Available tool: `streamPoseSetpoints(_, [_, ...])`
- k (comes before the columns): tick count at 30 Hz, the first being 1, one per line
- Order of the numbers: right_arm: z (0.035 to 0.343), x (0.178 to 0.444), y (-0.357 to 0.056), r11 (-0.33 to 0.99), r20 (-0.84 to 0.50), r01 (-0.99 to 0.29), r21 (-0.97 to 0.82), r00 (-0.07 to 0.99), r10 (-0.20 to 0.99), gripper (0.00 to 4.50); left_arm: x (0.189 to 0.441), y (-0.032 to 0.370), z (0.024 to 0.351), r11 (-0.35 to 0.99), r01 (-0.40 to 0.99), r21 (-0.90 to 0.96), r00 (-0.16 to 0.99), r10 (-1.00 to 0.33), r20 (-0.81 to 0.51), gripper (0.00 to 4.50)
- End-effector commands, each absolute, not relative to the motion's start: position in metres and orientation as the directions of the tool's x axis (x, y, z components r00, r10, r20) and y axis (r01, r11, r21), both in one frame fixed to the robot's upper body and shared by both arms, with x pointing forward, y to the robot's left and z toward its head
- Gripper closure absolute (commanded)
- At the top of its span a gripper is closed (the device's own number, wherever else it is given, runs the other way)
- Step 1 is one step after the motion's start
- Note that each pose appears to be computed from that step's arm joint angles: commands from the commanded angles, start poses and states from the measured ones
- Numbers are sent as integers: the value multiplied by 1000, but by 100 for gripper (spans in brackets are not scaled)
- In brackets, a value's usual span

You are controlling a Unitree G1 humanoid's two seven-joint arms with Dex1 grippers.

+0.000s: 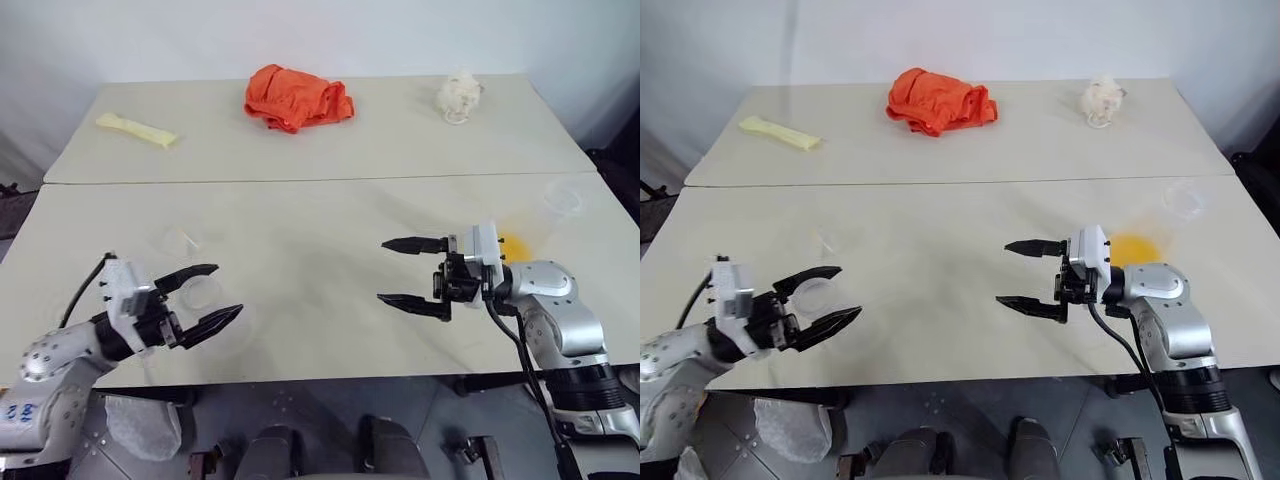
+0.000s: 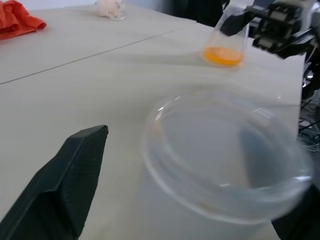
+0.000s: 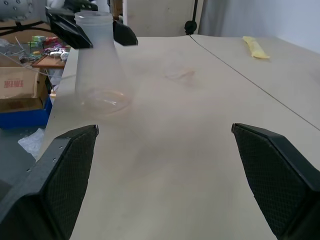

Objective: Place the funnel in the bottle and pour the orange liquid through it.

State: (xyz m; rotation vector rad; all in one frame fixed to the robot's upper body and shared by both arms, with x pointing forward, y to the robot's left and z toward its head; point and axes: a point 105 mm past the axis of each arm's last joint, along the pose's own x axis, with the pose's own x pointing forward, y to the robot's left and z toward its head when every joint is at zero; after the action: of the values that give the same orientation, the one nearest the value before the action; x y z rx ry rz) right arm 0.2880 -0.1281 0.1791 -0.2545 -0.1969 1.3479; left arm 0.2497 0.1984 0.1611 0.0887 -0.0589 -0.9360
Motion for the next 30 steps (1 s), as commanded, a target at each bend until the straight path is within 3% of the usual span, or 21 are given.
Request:
streamPoseSetpoints(1, [191, 284, -135, 235, 20, -909, -345, 244, 970, 0, 250, 199, 166, 579, 800, 157, 585, -811, 5, 127])
streamPoseSetpoints(4, [190, 283, -138, 263, 23, -901, -347, 272, 962, 0, 251, 195, 171, 553, 815, 174, 563, -827, -11, 203])
streamPoseSetpoints(8, [191, 282, -147, 314, 27, -881, -354, 326, 945, 0, 270, 179, 204, 537, 833, 130, 536, -843, 44, 204])
streamPoseSetpoints(12, [189, 279, -169, 413, 22, -835, -364, 436, 900, 0, 293, 134, 236, 389, 896, 212, 383, -921, 71, 204])
streamPoseSetpoints(18, [182, 265, -194, 518, 10, -775, -362, 552, 833, 0, 329, 63, 229, 214, 950, 227, 213, -977, 30, 204])
streamPoseSetpoints(23, [180, 248, -202, 613, 36, -703, -360, 646, 763, 0, 372, 22, 206, 228, 915, 332, 265, -961, -72, 204])
streamPoseSetpoints(29, [179, 240, -193, 645, 62, -684, -342, 669, 741, 0, 374, 16, 203, 178, 930, 322, 214, -974, -79, 204])
streamPoseSetpoints(30, [179, 240, -192, 647, 65, -682, -340, 669, 740, 0, 373, 17, 202, 169, 934, 314, 204, -976, -81, 169])
